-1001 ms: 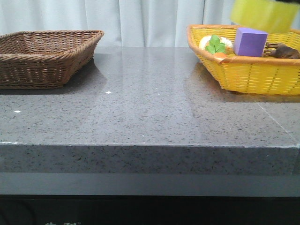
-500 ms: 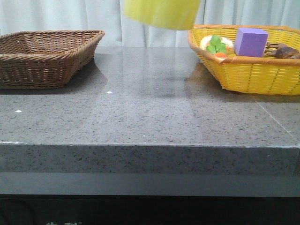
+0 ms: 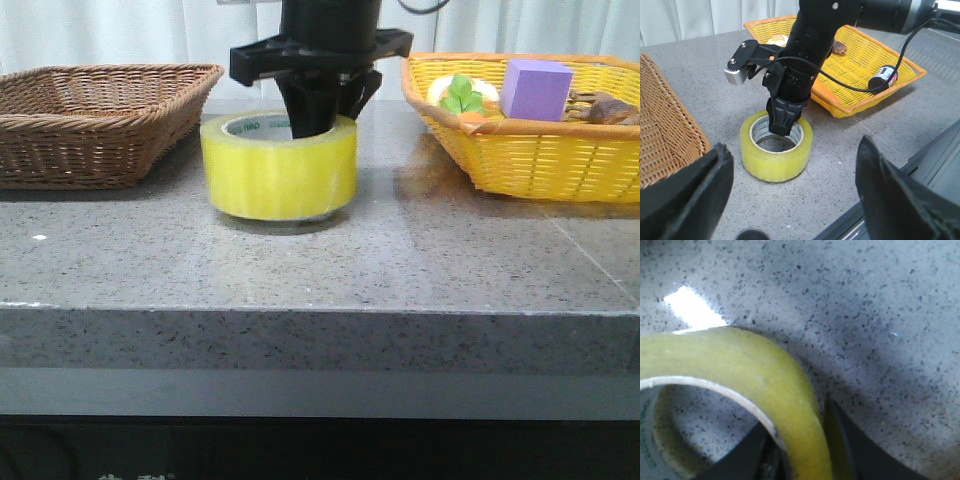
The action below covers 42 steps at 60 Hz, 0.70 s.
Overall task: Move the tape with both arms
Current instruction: 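Carry the tape roll with the right gripper and lower it onto the table center, then open the right gripper and lift it away from the tape roll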
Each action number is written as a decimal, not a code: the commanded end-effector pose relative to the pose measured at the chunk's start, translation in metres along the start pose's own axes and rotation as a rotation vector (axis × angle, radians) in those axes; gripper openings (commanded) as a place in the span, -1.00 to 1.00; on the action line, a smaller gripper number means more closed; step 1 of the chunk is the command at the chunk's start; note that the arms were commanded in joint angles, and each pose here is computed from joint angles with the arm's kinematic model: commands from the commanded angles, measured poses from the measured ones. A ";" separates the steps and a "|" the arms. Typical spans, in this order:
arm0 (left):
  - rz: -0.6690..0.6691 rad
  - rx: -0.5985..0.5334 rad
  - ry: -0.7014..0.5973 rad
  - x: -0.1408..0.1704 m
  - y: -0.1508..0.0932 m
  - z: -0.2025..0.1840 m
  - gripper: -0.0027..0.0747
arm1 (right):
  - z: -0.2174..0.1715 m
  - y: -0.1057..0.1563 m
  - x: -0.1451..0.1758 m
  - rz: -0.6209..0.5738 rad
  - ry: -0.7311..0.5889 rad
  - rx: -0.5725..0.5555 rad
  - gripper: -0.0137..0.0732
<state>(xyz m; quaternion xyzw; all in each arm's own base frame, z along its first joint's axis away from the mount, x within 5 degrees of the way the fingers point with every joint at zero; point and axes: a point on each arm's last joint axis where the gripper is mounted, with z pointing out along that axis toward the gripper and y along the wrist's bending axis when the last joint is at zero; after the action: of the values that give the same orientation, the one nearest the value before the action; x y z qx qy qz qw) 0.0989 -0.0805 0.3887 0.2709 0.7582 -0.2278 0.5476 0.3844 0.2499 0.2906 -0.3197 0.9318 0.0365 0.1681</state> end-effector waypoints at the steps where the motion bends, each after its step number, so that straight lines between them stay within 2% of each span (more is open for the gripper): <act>1: -0.015 -0.001 -0.117 -0.018 -0.001 -0.006 0.39 | -0.042 -0.002 -0.003 -0.010 -0.099 0.021 -0.03; 8: -0.015 -0.001 -0.117 -0.018 -0.001 -0.006 0.39 | -0.044 -0.002 -0.003 -0.010 -0.109 0.022 0.33; 12: -0.015 -0.001 -0.117 -0.018 -0.001 -0.006 0.39 | -0.047 -0.002 -0.003 -0.010 -0.114 0.023 0.41; 19: -0.015 -0.001 -0.117 -0.018 -0.001 -0.006 0.39 | -0.066 0.000 -0.002 -0.003 -0.162 0.002 0.41; 29: -0.015 -0.001 -0.117 -0.018 -0.001 -0.006 0.39 | -0.114 0.005 0.005 0.008 -0.302 -0.034 0.41; 42: -0.015 -0.001 -0.117 -0.018 -0.001 -0.006 0.39 | -0.159 0.000 0.031 0.032 -0.477 -0.017 0.41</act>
<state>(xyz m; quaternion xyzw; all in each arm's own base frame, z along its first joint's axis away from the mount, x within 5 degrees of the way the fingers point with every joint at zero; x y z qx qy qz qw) 0.0990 -0.0805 0.3888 0.2707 0.7579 -0.2278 0.5481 0.3362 0.2225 0.3910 -0.3024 0.8987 0.1019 0.3009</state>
